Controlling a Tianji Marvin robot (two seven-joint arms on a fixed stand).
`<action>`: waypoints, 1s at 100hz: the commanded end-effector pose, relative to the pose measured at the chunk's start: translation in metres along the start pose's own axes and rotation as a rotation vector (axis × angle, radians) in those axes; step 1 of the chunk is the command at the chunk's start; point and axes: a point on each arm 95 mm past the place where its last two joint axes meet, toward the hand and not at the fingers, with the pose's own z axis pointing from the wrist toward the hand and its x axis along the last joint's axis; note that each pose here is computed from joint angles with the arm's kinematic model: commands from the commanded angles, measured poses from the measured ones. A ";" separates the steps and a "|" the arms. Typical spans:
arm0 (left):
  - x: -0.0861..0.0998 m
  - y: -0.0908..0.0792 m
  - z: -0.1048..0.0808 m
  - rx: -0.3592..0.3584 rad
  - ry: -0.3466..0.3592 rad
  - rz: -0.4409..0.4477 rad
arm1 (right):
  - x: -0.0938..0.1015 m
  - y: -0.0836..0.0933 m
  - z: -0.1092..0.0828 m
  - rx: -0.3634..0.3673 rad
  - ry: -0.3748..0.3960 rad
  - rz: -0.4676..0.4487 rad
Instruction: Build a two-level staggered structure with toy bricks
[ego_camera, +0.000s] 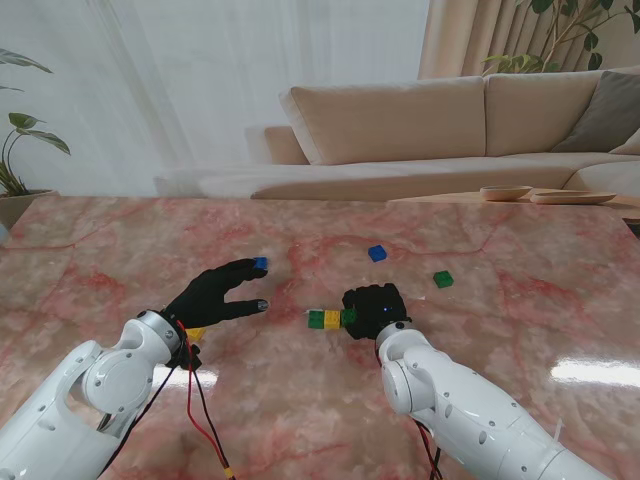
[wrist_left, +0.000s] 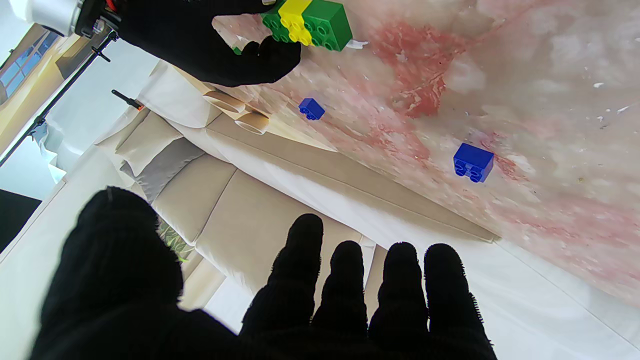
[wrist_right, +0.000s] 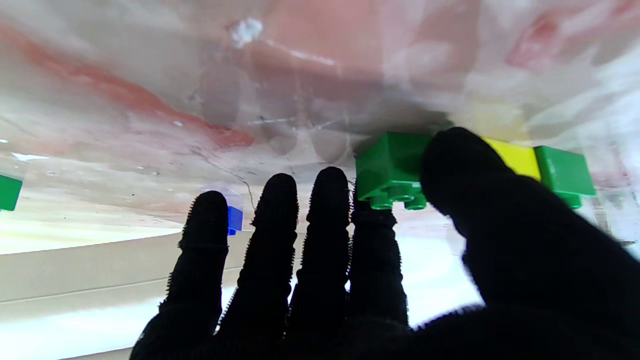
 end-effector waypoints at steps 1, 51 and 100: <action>0.000 0.002 -0.001 -0.003 -0.004 0.001 | 0.002 -0.008 -0.003 0.030 -0.004 0.006; 0.000 0.004 -0.003 0.000 -0.002 0.000 | 0.007 -0.008 -0.009 0.008 -0.003 0.014; 0.000 0.001 -0.003 -0.005 0.000 0.000 | 0.007 -0.006 -0.006 0.002 0.001 0.016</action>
